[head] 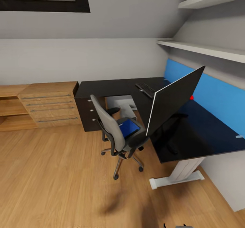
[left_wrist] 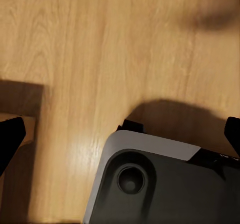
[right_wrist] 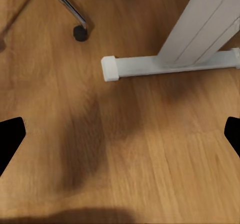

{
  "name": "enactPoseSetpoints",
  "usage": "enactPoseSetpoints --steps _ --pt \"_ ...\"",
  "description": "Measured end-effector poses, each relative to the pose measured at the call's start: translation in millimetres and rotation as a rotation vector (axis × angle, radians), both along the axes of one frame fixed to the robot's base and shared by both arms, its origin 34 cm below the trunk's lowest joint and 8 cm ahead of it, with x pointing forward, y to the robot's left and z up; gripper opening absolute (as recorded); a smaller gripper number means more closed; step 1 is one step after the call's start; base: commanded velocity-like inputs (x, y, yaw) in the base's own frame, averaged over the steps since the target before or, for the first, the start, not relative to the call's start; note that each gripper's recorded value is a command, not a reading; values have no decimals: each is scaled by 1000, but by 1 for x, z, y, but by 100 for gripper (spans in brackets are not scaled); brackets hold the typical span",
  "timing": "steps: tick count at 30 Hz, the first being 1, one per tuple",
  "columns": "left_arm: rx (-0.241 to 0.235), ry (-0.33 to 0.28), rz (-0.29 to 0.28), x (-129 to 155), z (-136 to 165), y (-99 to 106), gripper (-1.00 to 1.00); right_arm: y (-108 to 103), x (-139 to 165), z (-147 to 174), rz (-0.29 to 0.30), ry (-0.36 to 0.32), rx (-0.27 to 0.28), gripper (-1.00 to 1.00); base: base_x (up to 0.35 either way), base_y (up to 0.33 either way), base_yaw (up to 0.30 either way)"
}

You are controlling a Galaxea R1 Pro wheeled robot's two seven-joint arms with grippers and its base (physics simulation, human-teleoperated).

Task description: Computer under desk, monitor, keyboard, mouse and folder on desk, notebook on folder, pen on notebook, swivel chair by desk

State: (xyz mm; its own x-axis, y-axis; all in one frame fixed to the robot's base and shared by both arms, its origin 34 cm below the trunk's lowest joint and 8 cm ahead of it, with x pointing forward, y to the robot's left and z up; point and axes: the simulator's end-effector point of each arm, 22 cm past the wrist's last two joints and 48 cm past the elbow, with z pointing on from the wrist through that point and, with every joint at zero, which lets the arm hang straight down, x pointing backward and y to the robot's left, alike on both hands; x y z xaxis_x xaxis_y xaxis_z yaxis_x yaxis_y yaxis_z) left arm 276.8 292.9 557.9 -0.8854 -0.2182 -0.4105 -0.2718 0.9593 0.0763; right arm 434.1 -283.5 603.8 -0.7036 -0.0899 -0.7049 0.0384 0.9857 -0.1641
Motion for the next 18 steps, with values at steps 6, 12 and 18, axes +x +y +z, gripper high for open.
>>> enactPoseSetpoints --steps 6,12,18 --pt "0 0 0 0 0 0 100 0 0 0 1 0 0 100 0 0 259" --pt "1 1 0 1 -7 0 100 0 1 -7 1 0 0 100 0 0 258" --pt "0 0 0 2 -15 0 100 -2 2 -15 2 -1 -4 100 0 0 200"
